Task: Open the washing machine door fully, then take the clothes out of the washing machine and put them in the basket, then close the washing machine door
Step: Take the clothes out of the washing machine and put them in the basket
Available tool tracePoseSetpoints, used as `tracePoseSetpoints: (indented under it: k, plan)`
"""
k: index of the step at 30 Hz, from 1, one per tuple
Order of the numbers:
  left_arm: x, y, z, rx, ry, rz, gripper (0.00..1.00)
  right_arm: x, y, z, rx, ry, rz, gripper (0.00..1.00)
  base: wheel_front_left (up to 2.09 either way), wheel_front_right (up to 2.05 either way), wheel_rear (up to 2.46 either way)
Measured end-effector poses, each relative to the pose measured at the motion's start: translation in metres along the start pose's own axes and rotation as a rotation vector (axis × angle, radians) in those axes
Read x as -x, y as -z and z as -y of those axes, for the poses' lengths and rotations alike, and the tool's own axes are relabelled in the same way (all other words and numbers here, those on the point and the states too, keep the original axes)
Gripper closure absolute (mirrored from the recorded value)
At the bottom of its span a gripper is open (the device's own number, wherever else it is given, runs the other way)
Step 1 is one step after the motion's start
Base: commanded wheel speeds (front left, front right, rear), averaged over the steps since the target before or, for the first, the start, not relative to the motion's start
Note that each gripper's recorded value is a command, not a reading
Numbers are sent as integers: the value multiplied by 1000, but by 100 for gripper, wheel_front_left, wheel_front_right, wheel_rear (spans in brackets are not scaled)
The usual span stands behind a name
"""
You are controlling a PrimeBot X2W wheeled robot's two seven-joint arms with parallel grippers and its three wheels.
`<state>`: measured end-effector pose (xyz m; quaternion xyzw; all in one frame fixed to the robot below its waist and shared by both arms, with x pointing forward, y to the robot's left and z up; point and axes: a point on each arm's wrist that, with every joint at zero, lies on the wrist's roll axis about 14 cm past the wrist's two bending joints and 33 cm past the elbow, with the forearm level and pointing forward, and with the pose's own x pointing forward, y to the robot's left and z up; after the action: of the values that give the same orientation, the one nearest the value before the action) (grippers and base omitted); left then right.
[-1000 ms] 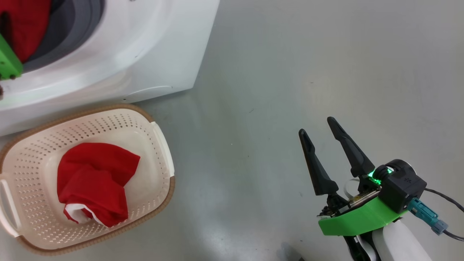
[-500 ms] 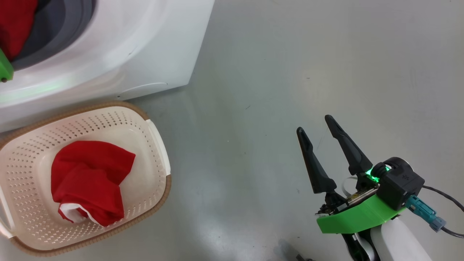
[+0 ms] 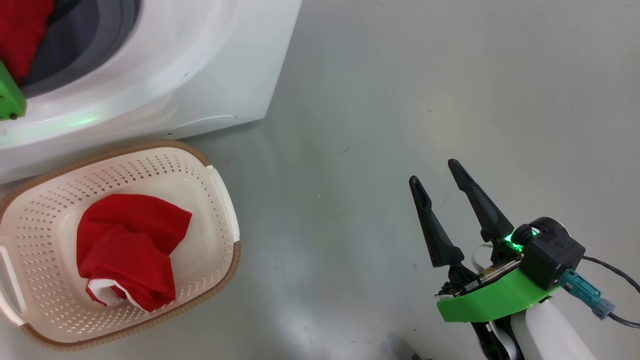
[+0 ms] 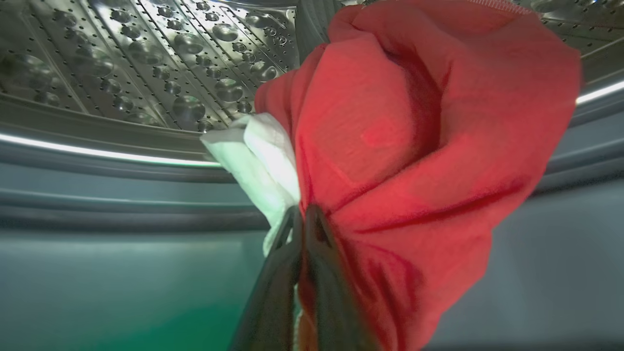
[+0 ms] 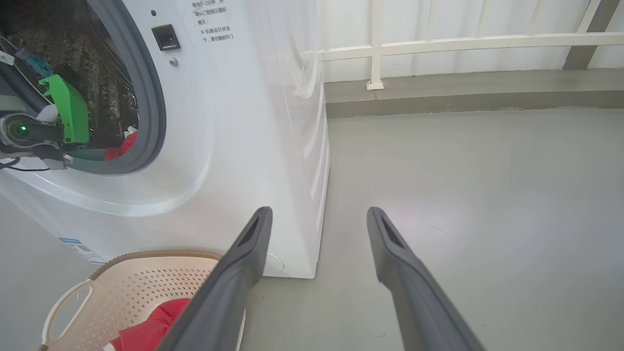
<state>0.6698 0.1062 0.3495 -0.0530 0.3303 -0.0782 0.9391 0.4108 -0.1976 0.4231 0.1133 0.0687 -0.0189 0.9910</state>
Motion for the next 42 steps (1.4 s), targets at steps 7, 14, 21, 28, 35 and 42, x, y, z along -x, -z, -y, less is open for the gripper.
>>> tracePoseSetpoints:
  k: [7, 14, 21, 28, 35, 42]
  plan:
    - [2, -12, 0, -6, 8, 85, 100, -2, 2, -2, -4, -7, -4, 0, 0, 0, 0]
    - [7, -30, -1, -15, 17, 168, 100, -4, 4, -5, -9, -17, -6, 0, 0, 0, 0]
    - [15, -54, 1, -29, 28, 269, 100, -6, 5, -9, -15, -29, -6, 0, 0, 0, 0]
    - [28, -74, 2, -40, 46, 357, 100, -9, 4, -14, -22, -44, -1, 0, 0, 0, 0]
    - [46, -82, 2, -52, 60, 451, 100, -12, 2, -22, -31, -67, 9, 0, 0, 0, 0]
    - [69, -80, 11, -53, 95, 539, 100, -14, -5, -25, -35, -76, 32, 0, 0, 0, 0]
